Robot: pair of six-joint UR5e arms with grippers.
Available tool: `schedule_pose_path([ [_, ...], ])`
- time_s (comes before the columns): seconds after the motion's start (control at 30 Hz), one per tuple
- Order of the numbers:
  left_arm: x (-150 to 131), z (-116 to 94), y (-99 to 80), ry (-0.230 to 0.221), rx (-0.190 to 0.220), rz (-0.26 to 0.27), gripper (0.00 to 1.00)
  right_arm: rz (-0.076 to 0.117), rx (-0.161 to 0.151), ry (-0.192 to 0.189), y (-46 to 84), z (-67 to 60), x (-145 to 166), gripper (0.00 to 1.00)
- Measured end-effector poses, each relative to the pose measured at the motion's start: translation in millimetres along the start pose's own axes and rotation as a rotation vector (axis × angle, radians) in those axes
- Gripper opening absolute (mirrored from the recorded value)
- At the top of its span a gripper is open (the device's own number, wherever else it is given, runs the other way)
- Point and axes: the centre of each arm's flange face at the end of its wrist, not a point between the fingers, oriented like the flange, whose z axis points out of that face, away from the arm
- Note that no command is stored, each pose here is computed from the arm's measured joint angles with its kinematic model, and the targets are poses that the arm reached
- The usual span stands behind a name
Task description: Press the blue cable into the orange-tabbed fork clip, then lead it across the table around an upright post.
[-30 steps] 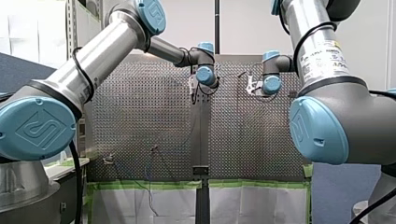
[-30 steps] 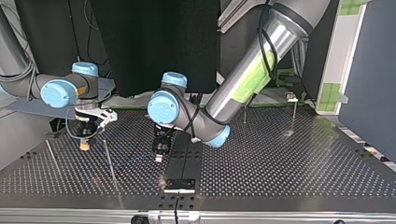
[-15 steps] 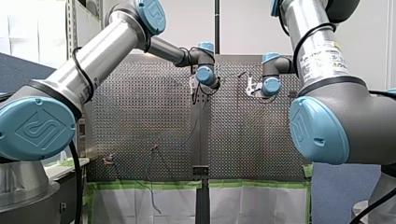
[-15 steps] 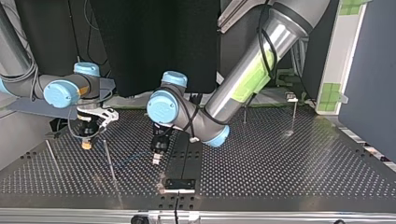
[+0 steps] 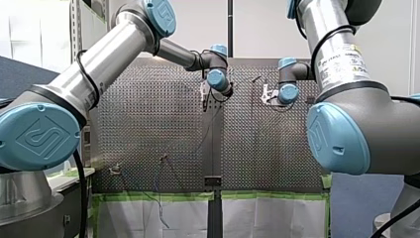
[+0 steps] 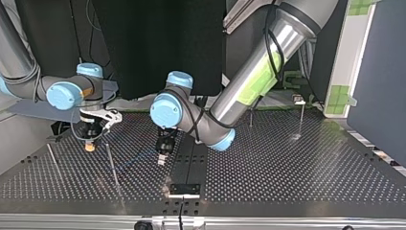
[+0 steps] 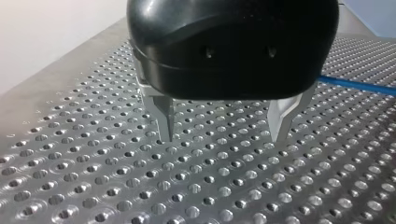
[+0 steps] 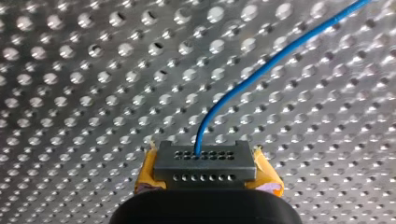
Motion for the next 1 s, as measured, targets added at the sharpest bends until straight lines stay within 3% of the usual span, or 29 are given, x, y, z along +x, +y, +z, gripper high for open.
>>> schedule_pose_path([
  [0.37,0.6,-0.8,6.3,0.002,-0.061,-0.030,1.00,-0.005,-0.008,-0.057,3.0,5.8,-38.4,0.00],
  [0.77,0.3,-1.3,5.1,-0.001,-0.062,-0.028,1.00,0.001,-0.032,-0.125,12.3,6.8,-91.6,0.00],
  [1.0,0.0,-1.2,4.7,-0.003,-0.063,-0.028,1.00,0.009,-0.051,-0.131,18.1,5.9,-105.7,0.00],
])
